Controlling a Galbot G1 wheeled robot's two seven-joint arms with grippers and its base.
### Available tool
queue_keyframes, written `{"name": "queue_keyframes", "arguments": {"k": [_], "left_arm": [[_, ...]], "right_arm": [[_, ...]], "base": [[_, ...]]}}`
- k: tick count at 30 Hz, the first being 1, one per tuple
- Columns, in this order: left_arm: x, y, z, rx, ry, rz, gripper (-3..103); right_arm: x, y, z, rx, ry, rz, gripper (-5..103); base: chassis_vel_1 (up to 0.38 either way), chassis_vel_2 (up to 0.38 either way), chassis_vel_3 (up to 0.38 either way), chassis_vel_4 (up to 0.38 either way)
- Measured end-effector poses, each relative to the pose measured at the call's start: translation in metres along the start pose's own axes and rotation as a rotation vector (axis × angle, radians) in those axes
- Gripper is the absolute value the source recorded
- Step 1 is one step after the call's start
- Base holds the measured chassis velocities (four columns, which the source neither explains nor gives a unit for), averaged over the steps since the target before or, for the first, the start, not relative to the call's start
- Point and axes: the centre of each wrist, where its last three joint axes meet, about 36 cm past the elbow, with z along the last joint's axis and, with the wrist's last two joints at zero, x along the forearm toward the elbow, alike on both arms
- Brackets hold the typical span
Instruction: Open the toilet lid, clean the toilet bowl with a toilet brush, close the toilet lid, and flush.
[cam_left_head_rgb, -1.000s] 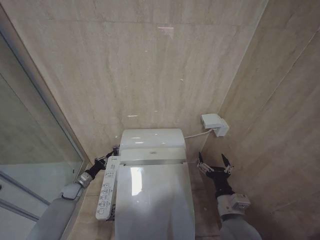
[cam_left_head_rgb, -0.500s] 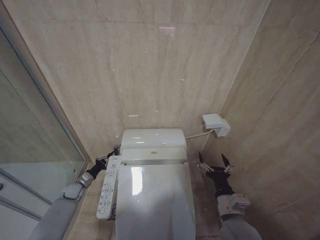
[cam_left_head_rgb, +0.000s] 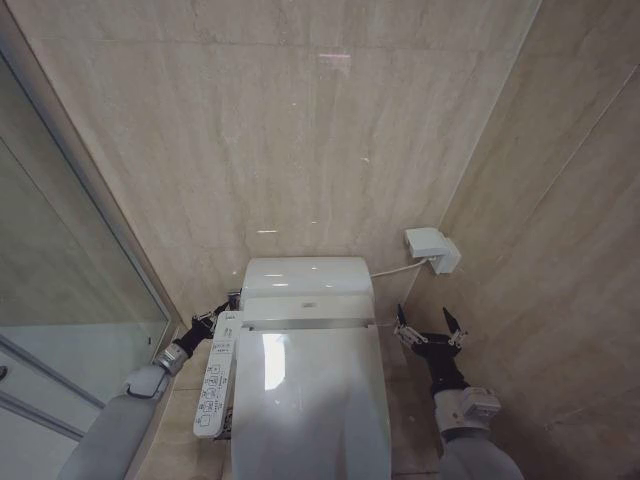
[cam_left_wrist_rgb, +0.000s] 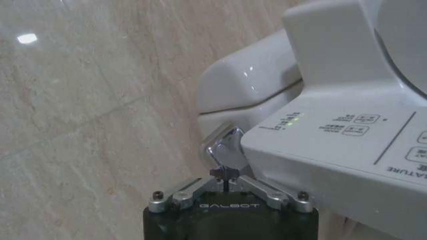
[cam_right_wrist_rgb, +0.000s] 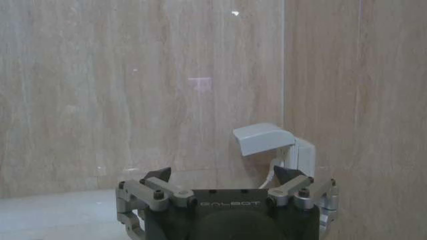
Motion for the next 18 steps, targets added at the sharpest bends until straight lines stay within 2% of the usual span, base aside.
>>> {"name": "queue_keyframes", "arguments": {"k": [18], "left_arm": [[-0.0009,0.0024,-0.0007,0.000,-0.004,0.006,0]], "right_arm": [[0.0000,0.0000,0.0000,0.000,0.000,0.000,100]], "base": [[0.000,0.000,0.000,0.000]]}}
